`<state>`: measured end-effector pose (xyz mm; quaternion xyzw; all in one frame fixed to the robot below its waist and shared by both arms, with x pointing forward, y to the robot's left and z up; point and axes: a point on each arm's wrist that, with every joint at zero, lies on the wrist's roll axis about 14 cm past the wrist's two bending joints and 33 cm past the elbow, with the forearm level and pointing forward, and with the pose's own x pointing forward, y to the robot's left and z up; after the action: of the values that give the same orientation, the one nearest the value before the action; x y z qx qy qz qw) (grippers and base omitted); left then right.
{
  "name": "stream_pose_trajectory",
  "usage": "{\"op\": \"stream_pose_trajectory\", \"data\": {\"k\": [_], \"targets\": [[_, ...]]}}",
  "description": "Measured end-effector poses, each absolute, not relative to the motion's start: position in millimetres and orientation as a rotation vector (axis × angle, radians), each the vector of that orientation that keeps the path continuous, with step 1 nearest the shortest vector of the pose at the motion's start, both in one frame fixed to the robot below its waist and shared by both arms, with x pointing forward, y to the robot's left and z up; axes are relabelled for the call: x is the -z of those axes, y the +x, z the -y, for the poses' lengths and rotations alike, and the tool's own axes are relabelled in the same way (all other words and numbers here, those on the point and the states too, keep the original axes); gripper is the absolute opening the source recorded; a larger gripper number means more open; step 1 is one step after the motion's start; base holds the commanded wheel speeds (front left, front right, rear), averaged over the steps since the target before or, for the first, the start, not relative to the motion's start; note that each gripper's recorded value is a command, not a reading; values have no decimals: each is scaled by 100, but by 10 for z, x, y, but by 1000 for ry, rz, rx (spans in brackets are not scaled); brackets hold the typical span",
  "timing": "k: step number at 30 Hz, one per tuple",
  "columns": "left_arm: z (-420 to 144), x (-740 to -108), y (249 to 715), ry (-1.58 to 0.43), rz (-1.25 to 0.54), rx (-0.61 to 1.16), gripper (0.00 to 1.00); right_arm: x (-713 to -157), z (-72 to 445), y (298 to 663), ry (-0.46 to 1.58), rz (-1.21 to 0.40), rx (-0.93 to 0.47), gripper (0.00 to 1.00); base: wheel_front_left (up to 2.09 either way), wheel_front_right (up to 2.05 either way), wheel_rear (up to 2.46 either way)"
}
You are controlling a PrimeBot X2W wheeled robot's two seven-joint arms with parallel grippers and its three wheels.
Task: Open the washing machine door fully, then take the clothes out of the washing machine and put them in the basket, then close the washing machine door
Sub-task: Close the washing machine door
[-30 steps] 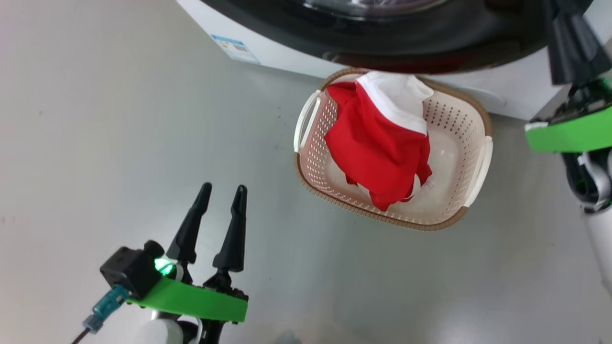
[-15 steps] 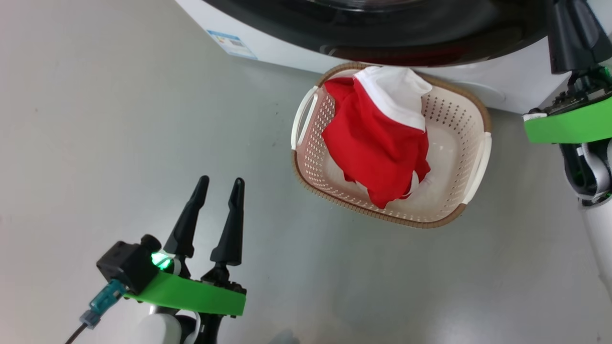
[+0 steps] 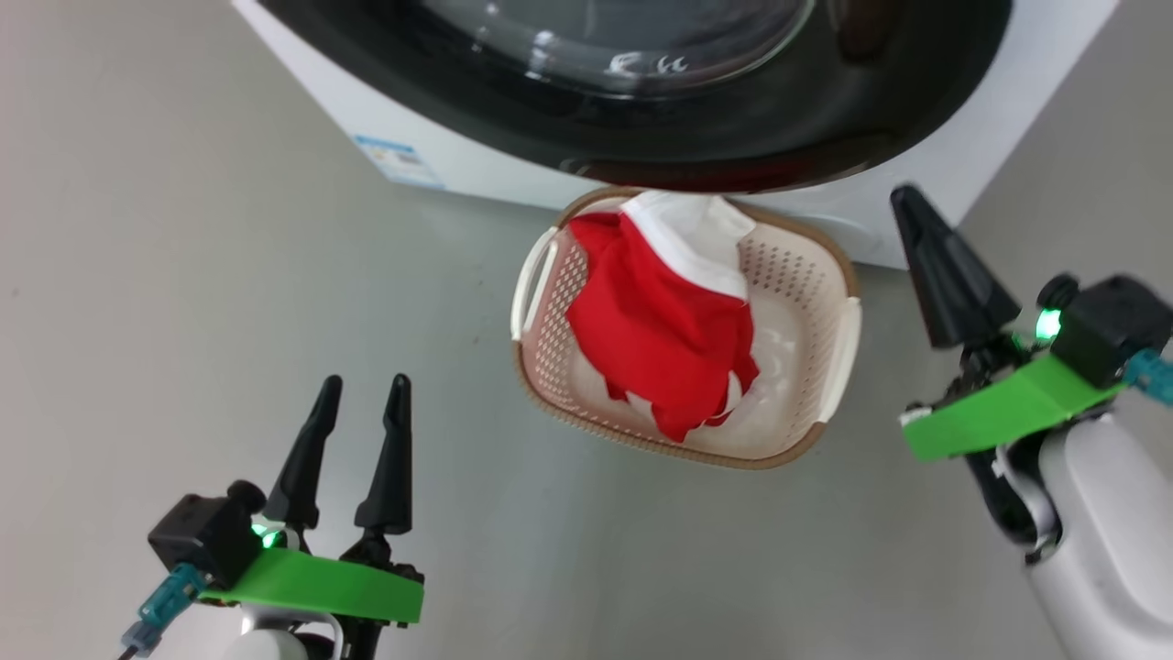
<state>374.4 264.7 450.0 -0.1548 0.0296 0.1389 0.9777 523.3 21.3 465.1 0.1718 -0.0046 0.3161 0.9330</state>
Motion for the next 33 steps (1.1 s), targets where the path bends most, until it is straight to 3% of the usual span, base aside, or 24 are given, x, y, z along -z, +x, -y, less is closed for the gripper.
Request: {"op": "stream_pose_trajectory", "data": {"k": [2, 4, 33], "targets": [[-2629, -4537, 3756, -309, -48, -266, 100, -4634, -148, 5152, 352, -5, -629, 86, 0, 0, 0], [-2610, -4574, 3767, -306, -37, -256, 100, -4621, -83, 5075, 350, -18, -612, 100, 0, 0, 0], [-2271, -4749, 3678, -204, -1, -122, 100, -4558, 1365, 4202, 311, -74, -205, 100, 0, 0, 0]]}}
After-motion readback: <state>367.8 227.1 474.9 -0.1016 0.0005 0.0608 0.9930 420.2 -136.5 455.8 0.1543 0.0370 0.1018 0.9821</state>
